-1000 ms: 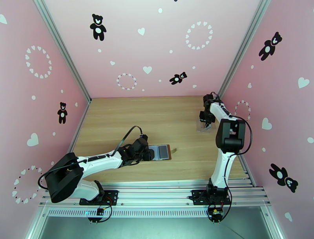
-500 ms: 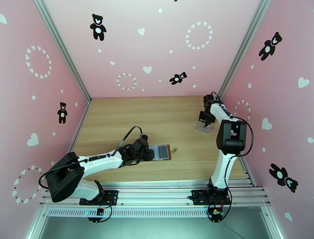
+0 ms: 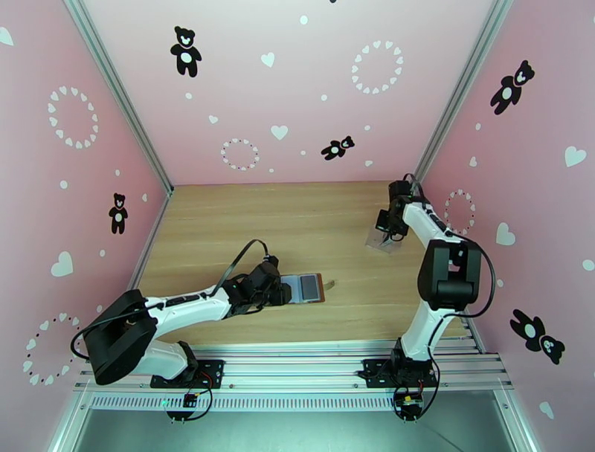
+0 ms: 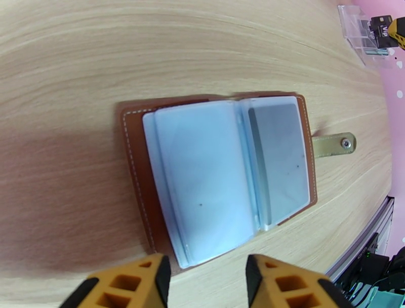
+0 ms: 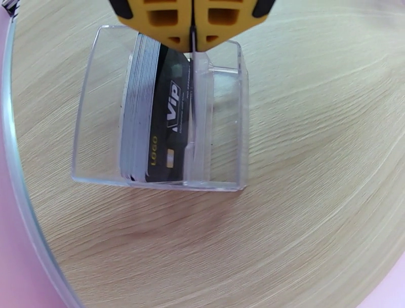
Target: Put the credit cards into the card holder
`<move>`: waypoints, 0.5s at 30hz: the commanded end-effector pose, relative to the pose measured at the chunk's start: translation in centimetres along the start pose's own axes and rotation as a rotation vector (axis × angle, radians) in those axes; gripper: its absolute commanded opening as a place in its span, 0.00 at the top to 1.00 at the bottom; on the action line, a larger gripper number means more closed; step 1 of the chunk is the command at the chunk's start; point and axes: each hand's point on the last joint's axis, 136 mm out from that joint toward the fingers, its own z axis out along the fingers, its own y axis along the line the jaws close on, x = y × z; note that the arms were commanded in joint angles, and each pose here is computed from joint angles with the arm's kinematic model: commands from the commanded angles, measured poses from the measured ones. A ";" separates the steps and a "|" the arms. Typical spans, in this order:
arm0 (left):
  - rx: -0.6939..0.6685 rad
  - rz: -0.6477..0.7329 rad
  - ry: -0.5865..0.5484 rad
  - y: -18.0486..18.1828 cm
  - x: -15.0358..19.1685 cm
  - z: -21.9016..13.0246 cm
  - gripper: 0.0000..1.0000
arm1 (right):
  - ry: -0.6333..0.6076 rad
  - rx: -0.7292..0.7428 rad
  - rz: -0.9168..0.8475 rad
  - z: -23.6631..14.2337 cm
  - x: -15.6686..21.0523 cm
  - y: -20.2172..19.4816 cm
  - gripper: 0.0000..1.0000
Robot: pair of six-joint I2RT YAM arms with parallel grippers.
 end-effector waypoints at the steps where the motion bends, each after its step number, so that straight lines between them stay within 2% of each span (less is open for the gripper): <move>1: 0.003 -0.015 -0.033 0.2 -0.5 -0.5 0.55 | -0.021 -0.117 -0.001 -2.0 1.3 3.0 1.00; 5: 0.005 -0.023 -0.040 0.4 -0.5 -0.7 0.55 | -0.038 -0.179 -0.040 -3.5 3.3 5.0 1.00; 12: -0.008 -0.031 -0.032 0.9 -0.1 -0.6 0.55 | -0.084 -0.182 -0.091 -6.2 5.3 5.5 1.00; 15: -0.008 -0.032 -0.045 1.0 -0.2 -0.8 0.55 | -0.065 -0.253 -0.123 -7.3 6.9 7.5 1.00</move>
